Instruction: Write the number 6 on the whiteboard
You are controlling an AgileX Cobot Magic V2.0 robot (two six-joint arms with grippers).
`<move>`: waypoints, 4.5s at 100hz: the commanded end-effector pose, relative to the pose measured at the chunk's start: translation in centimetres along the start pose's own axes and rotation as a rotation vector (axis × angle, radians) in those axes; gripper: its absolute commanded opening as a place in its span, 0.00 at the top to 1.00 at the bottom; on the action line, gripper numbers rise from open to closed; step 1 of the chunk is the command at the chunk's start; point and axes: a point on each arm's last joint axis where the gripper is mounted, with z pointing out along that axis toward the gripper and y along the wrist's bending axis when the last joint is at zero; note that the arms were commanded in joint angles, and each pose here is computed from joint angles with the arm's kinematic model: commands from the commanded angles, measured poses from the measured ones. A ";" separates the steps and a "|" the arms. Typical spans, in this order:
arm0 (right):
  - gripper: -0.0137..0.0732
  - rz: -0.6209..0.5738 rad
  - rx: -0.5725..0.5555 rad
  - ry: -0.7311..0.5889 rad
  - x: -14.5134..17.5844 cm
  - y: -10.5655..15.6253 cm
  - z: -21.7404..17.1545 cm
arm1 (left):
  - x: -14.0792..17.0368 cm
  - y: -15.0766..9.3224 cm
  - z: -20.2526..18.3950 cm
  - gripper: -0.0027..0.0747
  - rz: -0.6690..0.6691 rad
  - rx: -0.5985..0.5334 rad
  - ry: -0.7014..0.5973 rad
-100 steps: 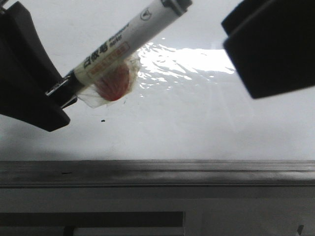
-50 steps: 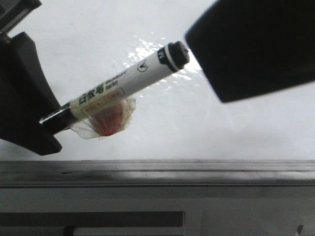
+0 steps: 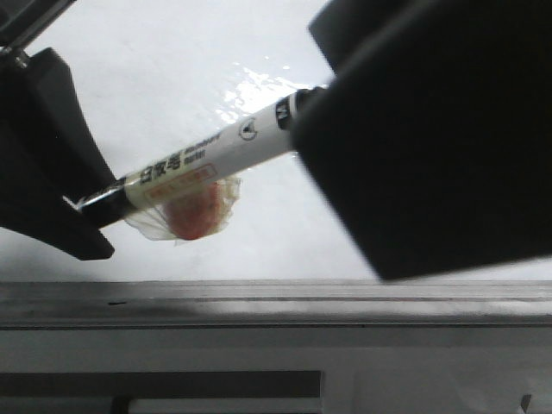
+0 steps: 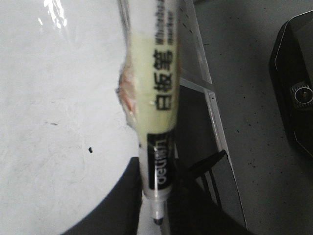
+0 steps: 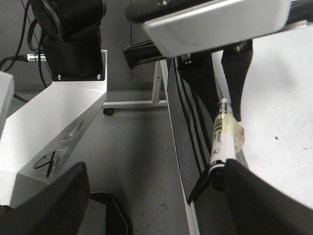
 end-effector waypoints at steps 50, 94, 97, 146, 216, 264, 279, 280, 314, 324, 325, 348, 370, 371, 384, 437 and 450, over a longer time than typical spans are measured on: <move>0.23 0.023 0.031 -0.039 -1.1 -0.7 0.9 | -0.8 1.1 -1.0 0.99 -0.007 -0.082 -0.056; 0.23 0.110 0.080 -0.104 -1.6 -1.3 0.9 | -1.0 1.3 -1.0 0.99 -0.009 -0.109 -0.073; 0.23 0.135 0.087 -0.118 -1.7 -1.4 0.9 | -1.0 1.3 -1.0 0.99 -0.018 -0.106 -0.078; 0.24 0.257 0.083 -0.091 -1.2 -2.1 3.1 | -1.9 0.2 -1.1 0.99 -0.186 0.029 -0.172; 0.81 0.306 0.022 -0.069 -0.9 -1.8 3.8 | -1.9 0.2 -1.1 0.99 -0.184 0.032 -0.171; 0.91 0.325 -0.118 0.021 0.0 -0.8 5.2 | -2.1 0.1 -1.1 0.99 -0.212 0.043 -0.192; 0.68 0.325 -0.124 0.023 0.0 -0.8 5.2 | -2.1 0.1 -1.1 0.99 -0.213 0.041 -0.193; 0.64 0.325 -0.124 0.023 0.0 -0.8 5.2 | -2.1 0.1 -1.1 0.99 -0.213 0.041 -0.193; 0.34 0.327 -0.123 0.027 0.0 -0.8 5.3 | -2.2 0.1 -1.1 0.99 -0.233 0.049 -0.208; 0.34 0.328 -0.124 0.030 0.1 -0.8 5.4 | -2.3 0.1 -1.1 0.99 -0.236 0.050 -0.211; 0.34 0.328 -0.124 0.029 0.1 -0.8 5.4 | -2.3 0.1 -1.1 0.99 -0.236 0.050 -0.211; 0.65 0.328 -0.128 0.030 0.1 -0.8 5.4 | -2.3 0.1 -1.1 0.99 -0.238 0.051 -0.212; 0.92 0.320 -0.149 0.040 0.1 -0.6 5.3 | -2.3 0.1 -1.1 0.99 -0.238 0.051 -0.212; 0.92 0.320 -0.149 0.040 0.1 -0.6 5.3 | -2.3 0.1 -1.1 0.99 -0.238 0.051 -0.212; 0.92 0.319 -0.155 0.043 0.1 -0.5 5.3 | -2.3 0.1 -1.1 0.99 -0.238 0.051 -0.212; 0.92 0.251 -0.038 -0.016 -0.5 -1.2 4.0 | -2.3 0.1 -1.1 0.99 -0.237 0.055 -0.211; 0.92 0.231 0.066 -0.086 -1.2 -1.9 2.8 | -2.2 0.1 -1.1 0.99 -0.229 0.051 -0.204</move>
